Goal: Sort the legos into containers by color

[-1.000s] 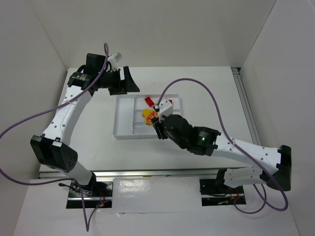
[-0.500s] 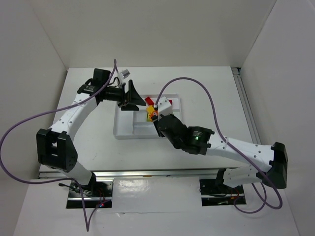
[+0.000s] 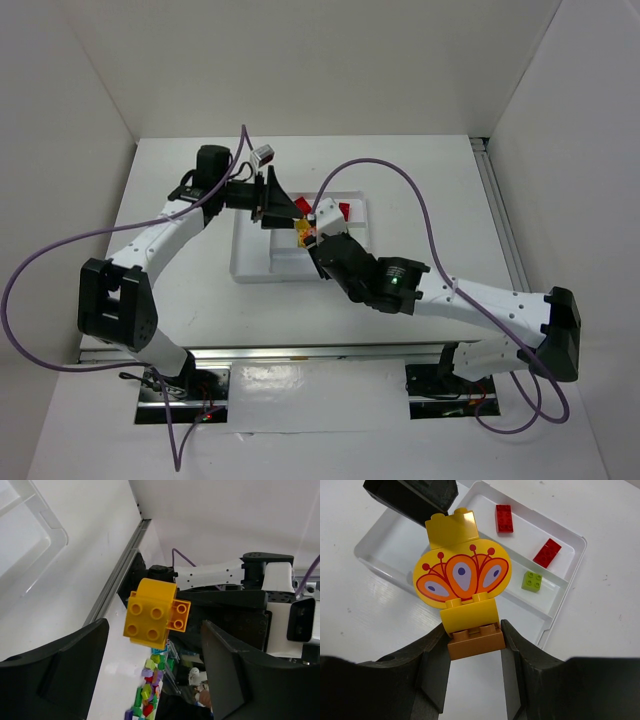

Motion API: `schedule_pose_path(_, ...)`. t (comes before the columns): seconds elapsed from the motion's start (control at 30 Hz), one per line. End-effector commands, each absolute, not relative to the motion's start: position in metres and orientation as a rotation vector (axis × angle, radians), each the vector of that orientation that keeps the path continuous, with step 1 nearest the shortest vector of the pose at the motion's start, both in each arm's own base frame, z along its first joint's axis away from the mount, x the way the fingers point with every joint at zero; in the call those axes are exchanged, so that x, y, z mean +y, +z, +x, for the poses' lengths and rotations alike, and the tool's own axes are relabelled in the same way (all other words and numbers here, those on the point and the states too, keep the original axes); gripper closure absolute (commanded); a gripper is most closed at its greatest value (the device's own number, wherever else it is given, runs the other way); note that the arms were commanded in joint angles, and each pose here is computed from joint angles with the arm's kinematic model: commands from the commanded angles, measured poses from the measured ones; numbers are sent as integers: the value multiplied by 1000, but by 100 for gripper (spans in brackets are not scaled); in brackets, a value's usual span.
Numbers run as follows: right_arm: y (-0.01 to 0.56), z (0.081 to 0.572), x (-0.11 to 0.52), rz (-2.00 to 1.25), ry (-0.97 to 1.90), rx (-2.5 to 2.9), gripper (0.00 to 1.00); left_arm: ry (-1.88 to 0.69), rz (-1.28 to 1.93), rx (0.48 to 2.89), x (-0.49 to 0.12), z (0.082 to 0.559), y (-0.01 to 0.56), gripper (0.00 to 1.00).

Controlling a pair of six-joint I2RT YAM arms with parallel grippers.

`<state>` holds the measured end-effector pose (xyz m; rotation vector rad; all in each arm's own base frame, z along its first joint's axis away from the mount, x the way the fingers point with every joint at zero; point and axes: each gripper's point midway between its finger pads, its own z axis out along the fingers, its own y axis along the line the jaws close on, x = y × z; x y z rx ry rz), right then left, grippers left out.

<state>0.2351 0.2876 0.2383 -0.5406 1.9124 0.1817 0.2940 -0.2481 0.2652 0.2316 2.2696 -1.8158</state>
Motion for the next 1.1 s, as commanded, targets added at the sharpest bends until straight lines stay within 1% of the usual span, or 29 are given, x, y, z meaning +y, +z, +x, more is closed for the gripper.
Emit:
schedule_pose_path(0.0, 266, 241, 298, -476, 238, 1854, 100, -1864, 377, 2158, -255, 285, 292, 16)
schedule_pose_path(0.03, 266, 241, 298, -476, 238, 1854, 100, -1864, 377, 2158, -255, 285, 292, 16)
schedule_pose_path(0.07, 266, 241, 298, -476, 238, 1854, 100, -1869, 387, 2160, -257, 283, 292, 19)
schedule_pose_path(0.17, 265, 240, 299, -482, 246, 1855, 100, -1869, 387, 2160, -258, 285, 289, 25)
schedule_pose_path(0.2, 269, 241, 300, -477, 252, 1850, 100, -1873, 382, 2158, -258, 286, 290, 30)
schedule_pose_path(0.23, 269, 241, 300, -477, 252, 1850, 100, -1874, 383, 2152, -259, 287, 292, 32)
schedule_pose_path(0.33, 269, 241, 300, -477, 252, 1850, 100, -1879, 394, 2153, -261, 284, 292, 34)
schedule_pose_path(0.4, 269, 241, 300, -477, 252, 1850, 100, -1884, 408, 2149, -261, 283, 294, 34)
schedule_pose_path(0.47, 266, 241, 301, -491, 240, 1853, 100, -1884, 408, 2149, -261, 283, 294, 38)
schedule_pose_path(0.53, 266, 241, 301, -491, 240, 1853, 100, -1894, 422, 2143, -261, 283, 293, 37)
schedule_pose_path(0.57, 266, 241, 301, -491, 240, 1853, 100, -1912, 445, 2142, -264, 279, 294, 30)
schedule_pose_path(0.67, 268, 242, 302, -485, 246, 1848, 100, -1898, 465, 2139, -267, 278, 298, 29)
schedule_pose_path(0.87, 267, 241, 303, -492, 254, 1849, 100, -1905, 445, 2167, -268, 282, 285, 32)
schedule_pose_path(0.9, 267, 241, 303, -492, 254, 1849, 100, -1905, 445, 2167, -268, 282, 285, 35)
schedule_pose_path(0.93, 267, 241, 303, -492, 254, 1849, 100, -1910, 436, 2171, -268, 281, 281, 47)
schedule_pose_path(0.97, 267, 241, 303, -492, 254, 1849, 100, -1911, 437, 2166, -268, 282, 282, 56)
schedule_pose_path(1.03, 268, 242, 302, -485, 246, 1847, 100, -1916, 426, 2172, -268, 282, 280, 70)
schedule_pose_path(1.07, 268, 242, 302, -485, 246, 1847, 100, -1917, 426, 2172, -268, 282, 280, 72)
